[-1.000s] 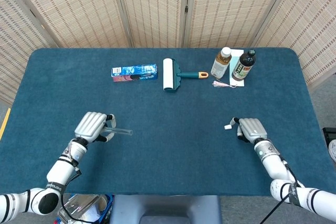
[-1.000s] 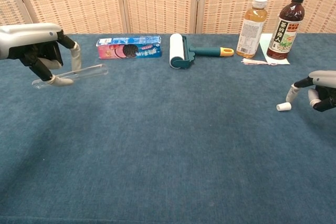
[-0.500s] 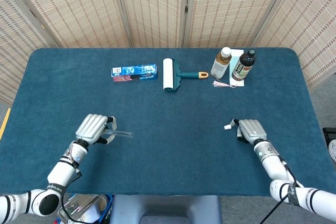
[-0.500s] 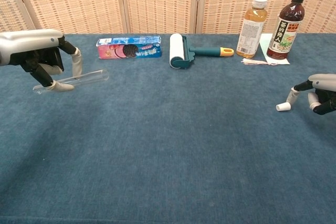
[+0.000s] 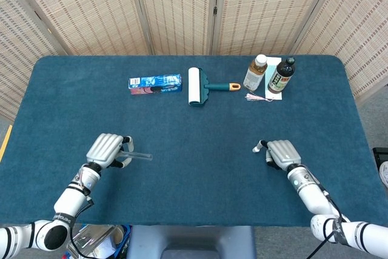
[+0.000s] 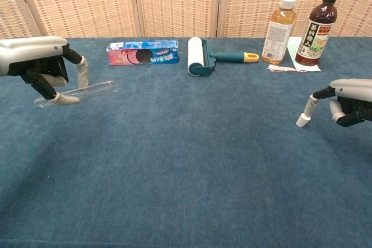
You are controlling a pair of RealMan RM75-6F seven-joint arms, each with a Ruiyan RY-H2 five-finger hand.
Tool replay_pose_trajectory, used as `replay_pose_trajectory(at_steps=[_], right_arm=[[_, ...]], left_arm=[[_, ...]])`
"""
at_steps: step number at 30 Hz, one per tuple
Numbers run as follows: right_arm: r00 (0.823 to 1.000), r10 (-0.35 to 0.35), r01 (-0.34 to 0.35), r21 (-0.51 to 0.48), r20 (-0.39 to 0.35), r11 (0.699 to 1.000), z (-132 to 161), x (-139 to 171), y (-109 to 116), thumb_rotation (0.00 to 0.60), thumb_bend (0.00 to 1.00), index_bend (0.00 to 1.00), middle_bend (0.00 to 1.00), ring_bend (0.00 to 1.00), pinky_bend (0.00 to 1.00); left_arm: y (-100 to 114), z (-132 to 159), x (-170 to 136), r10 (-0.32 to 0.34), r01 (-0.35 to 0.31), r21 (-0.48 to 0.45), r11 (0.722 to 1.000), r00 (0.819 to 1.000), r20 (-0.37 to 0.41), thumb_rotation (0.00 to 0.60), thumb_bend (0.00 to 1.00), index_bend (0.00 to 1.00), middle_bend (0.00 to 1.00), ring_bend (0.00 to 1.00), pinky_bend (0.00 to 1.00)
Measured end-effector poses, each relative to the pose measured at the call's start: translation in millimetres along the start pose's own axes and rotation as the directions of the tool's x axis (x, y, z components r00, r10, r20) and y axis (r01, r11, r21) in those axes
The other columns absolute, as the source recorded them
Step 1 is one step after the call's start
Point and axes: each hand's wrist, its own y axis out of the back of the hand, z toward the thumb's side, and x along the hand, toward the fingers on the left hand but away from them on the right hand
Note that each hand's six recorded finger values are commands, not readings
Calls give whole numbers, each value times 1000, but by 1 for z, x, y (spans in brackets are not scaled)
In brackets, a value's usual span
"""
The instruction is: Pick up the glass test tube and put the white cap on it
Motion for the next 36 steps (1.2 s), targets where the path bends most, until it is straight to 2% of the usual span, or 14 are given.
replay_pose_trajectory(at_steps=[5,7,8,10,12,14,17,20,22,24,26,31,36], right_arm=[[1000,-24,25,11,-7,1000,3,7,7,600,1000,297,1000,1000,1000],[999,-42,42,13,-11,999,4,11,13,600,920,297,1000,1000,1000],[998,-54,55,13,-13,998,5,14,17,600,781,297,1000,1000,1000],[997,-76,76,14,-14,997,5,20,24,600,376,297,1000,1000,1000],[994,-105,105,13,-11,994,4,25,32,600,137,297,999,1000,1000],[991,-136,137,9,-6,991,3,28,38,600,22,297,973,1000,1000],[985,-170,170,7,1,985,3,31,42,600,0,297,881,984,1000],[986,-167,167,6,1,986,4,30,39,600,7,297,808,920,1000],[987,-162,162,10,-4,987,4,29,38,600,118,297,756,863,1000],[987,-160,161,26,-13,987,5,27,37,600,334,296,721,829,1000],[987,-157,158,30,-19,987,5,25,36,600,378,292,734,834,1000],[984,-176,177,21,-29,984,7,20,38,600,283,286,871,976,1000],[977,-211,213,46,-38,976,6,14,41,600,248,305,976,1000,1000]], left_arm=[[0,-2,-1,3,-3,-5,1000,1000,-2,600,452,664,1000,1000,1000],[0,-3,-1,3,-3,-7,1000,1000,-3,600,452,664,1000,1000,1000],[0,-3,-1,3,-3,-8,1000,1000,-2,600,453,664,1000,1000,1000],[0,-3,-1,4,-4,-9,1000,1000,-1,600,452,664,1000,1000,1000],[0,-2,-2,5,-5,-10,1000,1000,0,600,452,664,1000,1000,1000],[0,-1,-2,6,-6,-12,1000,1000,5,600,452,664,1000,1000,1000],[-1,2,-2,6,-6,-13,1000,1000,14,600,452,664,1000,1000,1000],[0,4,-2,12,-11,-12,1000,1000,18,600,452,664,1000,1000,1000],[0,4,-3,15,-15,-10,1000,1000,19,600,453,664,1000,1000,1000],[0,4,-3,15,-15,-8,1000,1000,19,600,456,665,1000,1000,1000],[-1,4,-3,12,-12,-6,1000,1000,18,600,456,665,1000,1000,1000],[-2,4,-3,8,-8,-2,1000,1000,15,600,456,665,1000,1000,1000],[-3,5,-2,5,-5,6,1000,1000,18,600,457,664,1000,1000,1000]])
